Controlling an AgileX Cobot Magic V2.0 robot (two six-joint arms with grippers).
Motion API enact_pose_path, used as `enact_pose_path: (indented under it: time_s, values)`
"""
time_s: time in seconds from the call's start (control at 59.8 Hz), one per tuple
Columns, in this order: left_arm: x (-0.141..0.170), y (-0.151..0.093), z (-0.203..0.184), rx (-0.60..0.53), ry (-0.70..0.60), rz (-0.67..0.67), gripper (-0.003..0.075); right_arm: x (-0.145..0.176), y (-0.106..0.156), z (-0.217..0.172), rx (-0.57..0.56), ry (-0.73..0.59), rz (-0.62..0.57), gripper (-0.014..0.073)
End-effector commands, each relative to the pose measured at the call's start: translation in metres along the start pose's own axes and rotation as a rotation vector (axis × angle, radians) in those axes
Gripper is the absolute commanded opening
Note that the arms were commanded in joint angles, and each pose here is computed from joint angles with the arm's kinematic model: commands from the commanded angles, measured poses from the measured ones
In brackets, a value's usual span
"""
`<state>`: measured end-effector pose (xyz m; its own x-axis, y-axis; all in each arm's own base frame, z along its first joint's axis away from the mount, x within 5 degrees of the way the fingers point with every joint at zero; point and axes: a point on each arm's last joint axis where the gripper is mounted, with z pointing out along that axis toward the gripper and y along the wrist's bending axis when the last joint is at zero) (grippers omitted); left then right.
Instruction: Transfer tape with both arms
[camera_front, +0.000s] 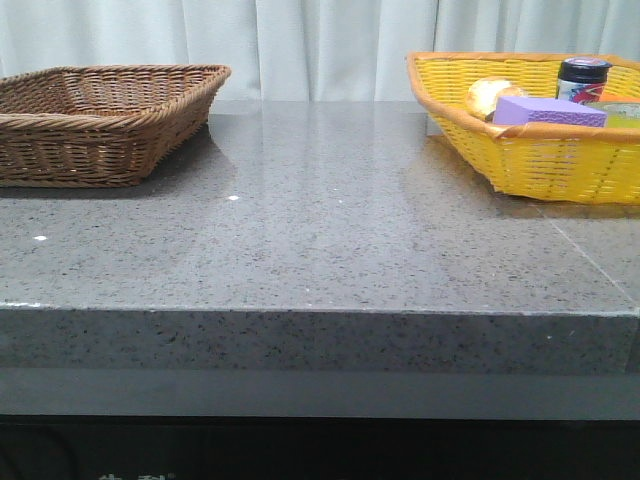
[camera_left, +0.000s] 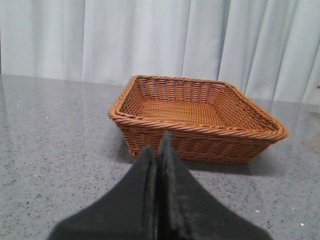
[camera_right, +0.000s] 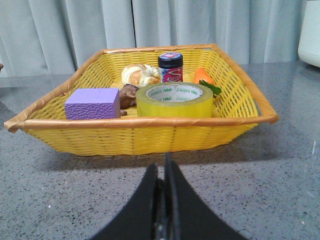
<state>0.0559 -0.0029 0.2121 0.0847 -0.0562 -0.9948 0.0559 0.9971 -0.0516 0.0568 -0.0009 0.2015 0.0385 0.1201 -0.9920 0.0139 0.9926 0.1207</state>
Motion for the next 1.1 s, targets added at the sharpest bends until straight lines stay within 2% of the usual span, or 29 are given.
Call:
enact_pose_path:
  time_s: [0.0,0.703,0.837,0.954,1.087]
  values:
    - [-0.006,0.0,-0.002,-0.002,-0.092,-0.016,-0.002,-0.012,0.0,-0.003,0.0,-0.122,-0.01,-0.0068]
    - [-0.006,0.0,-0.002,-0.002,-0.092,-0.016,-0.002,-0.013,0.0,-0.003,0.0,-0.13,-0.01,-0.0068]
    - [-0.007,0.0,-0.002,-0.002,-0.096,-0.016,-0.002,-0.008,0.0,-0.002,0.002,-0.08,-0.009,-0.0068]
    - [-0.02,0.0,-0.003,0.0,-0.132,-0.016,-0.002,-0.01,0.001,-0.003,0.0,-0.052,0.008,-0.0068]
    - [-0.053,-0.003,-0.009,0.008,-0.167,-0.016,-0.002,-0.031,0.004,-0.007,-0.013,-0.067,0.038,-0.0068]
